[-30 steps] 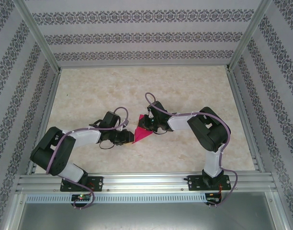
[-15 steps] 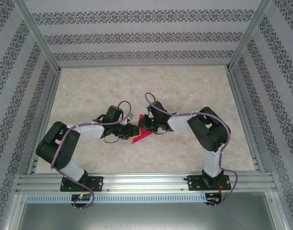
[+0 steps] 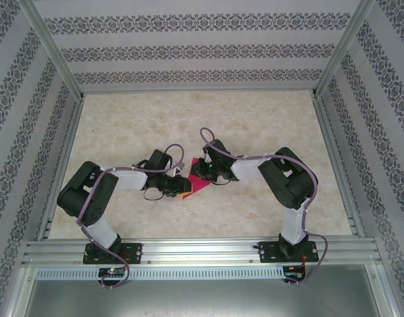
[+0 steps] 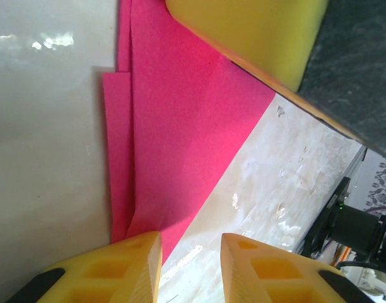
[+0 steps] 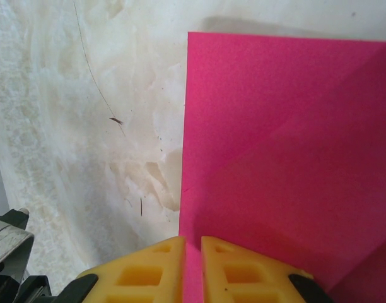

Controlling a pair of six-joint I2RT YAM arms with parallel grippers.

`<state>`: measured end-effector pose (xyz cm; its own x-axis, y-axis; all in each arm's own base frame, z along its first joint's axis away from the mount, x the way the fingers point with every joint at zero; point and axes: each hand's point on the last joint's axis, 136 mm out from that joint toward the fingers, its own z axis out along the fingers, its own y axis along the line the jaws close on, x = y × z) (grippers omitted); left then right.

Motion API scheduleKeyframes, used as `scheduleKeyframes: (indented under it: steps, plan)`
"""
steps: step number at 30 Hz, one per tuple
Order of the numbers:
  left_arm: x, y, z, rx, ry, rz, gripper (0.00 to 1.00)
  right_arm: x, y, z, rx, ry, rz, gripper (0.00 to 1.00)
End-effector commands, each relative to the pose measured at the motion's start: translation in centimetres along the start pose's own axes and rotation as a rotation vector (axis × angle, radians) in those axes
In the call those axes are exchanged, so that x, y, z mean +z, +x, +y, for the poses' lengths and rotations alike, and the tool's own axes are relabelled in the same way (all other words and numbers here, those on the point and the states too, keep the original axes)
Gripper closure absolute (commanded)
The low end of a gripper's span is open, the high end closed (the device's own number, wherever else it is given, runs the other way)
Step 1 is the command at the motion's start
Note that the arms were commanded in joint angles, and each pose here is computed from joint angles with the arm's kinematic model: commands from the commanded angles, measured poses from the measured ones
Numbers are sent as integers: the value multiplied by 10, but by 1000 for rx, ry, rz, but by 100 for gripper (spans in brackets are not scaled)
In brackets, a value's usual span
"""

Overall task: Fold a paper plane with a square sheet of paper (pick it up from the middle)
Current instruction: Fourth fold the wing at the center of the table.

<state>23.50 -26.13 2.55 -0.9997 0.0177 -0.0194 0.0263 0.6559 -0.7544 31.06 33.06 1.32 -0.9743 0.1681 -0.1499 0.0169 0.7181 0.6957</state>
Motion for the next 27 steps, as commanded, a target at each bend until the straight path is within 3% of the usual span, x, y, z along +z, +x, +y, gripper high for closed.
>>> scheduleKeyframes:
  steps: [1,10,14,27]
  plan:
    - [-1,26,38,-32,-157,56,67,19,35,-80,59,257,71,84]
    - [-25,3,-30,63,25,-25,62,20,35,-83,64,266,72,84]
    - [-26,5,-51,97,92,2,61,20,35,-82,64,265,71,84]
    - [2,18,-1,45,-50,52,64,20,34,-81,62,267,71,84]
